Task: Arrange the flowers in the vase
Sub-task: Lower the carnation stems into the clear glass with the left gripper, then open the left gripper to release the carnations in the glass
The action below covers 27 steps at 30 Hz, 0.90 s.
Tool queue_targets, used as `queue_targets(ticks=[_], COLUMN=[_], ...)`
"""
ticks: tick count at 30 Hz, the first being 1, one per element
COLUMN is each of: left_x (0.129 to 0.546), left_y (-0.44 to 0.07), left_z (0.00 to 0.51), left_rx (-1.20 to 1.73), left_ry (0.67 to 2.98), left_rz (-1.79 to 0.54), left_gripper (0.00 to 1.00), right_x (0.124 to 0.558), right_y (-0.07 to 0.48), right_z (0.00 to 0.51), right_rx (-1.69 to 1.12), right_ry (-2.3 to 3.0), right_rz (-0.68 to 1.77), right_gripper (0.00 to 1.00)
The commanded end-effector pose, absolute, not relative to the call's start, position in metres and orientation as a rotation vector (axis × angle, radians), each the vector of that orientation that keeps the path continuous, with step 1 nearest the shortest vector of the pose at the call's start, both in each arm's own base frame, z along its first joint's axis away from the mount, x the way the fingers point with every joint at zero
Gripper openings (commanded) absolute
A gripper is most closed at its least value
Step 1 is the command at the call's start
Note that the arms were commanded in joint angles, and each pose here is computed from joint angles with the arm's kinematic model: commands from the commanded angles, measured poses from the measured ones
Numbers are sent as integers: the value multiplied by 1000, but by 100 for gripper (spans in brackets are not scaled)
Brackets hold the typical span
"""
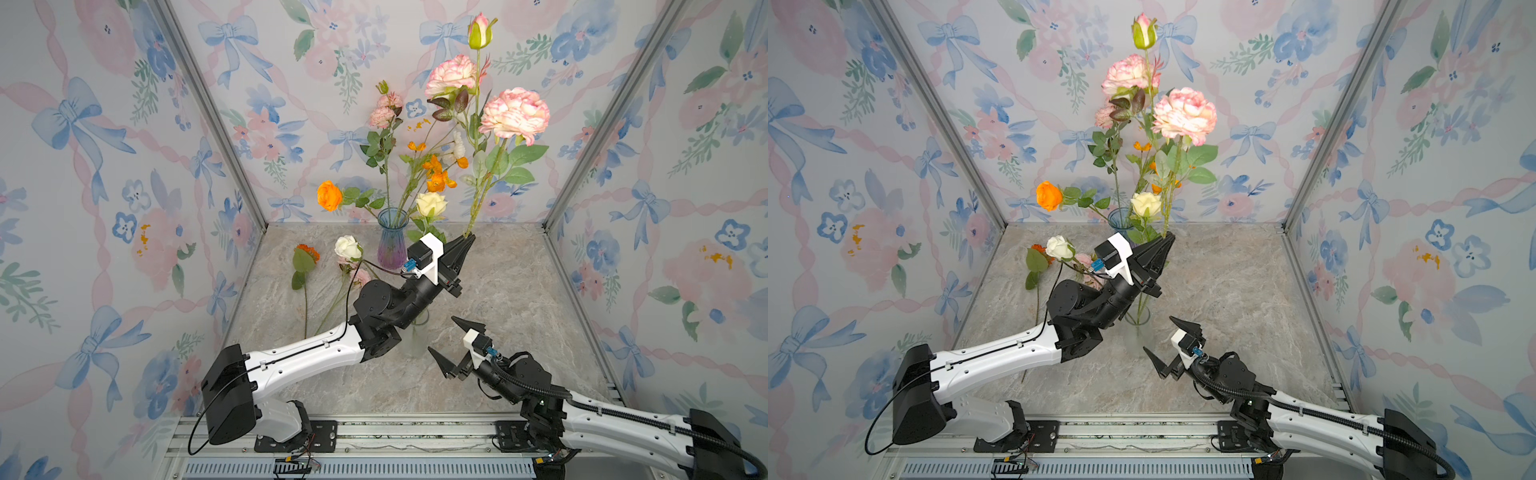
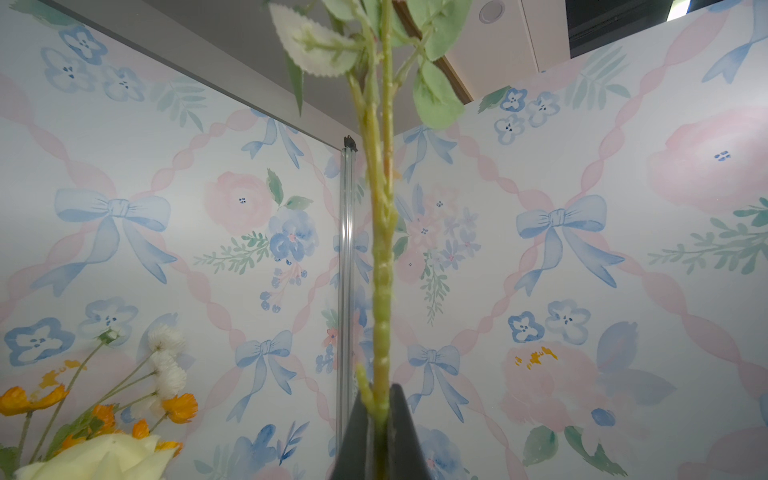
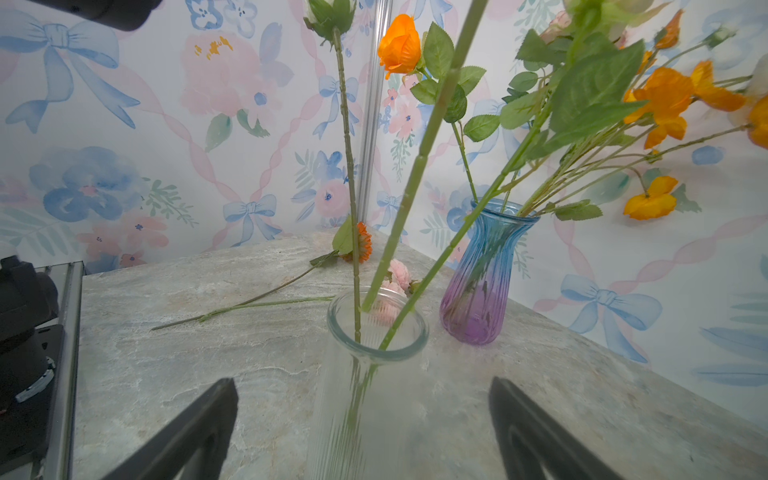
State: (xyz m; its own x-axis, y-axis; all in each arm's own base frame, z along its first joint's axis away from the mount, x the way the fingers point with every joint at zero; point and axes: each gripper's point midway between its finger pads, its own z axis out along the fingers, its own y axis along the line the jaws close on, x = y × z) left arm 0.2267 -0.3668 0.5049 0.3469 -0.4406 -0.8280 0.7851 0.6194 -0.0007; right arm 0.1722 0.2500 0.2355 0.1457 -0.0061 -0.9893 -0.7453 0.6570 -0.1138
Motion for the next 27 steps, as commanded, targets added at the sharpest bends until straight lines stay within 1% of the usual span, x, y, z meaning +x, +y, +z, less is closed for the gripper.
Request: queue_targets(ticks=[1,8,15,27], left_x=[225,224,226,230], left_y=[-369,-379,-370,-371], left_z=[508,483,453,375], left_rx=[450,518,514,645], left_ry=[864,885,961,1079], left_rz=[-818,-828,-815,-789], left_gripper=[0,0,0,0], right_x=[174,174,173,174], right_y=[250,252,252,251], right_z=[235,233,234,232], right_rx=[-697,-704,-703,-701], right_ry=[1341,1345,1342,1346], right_rz=[611,610,618,610], right_gripper=[97,97,97,97])
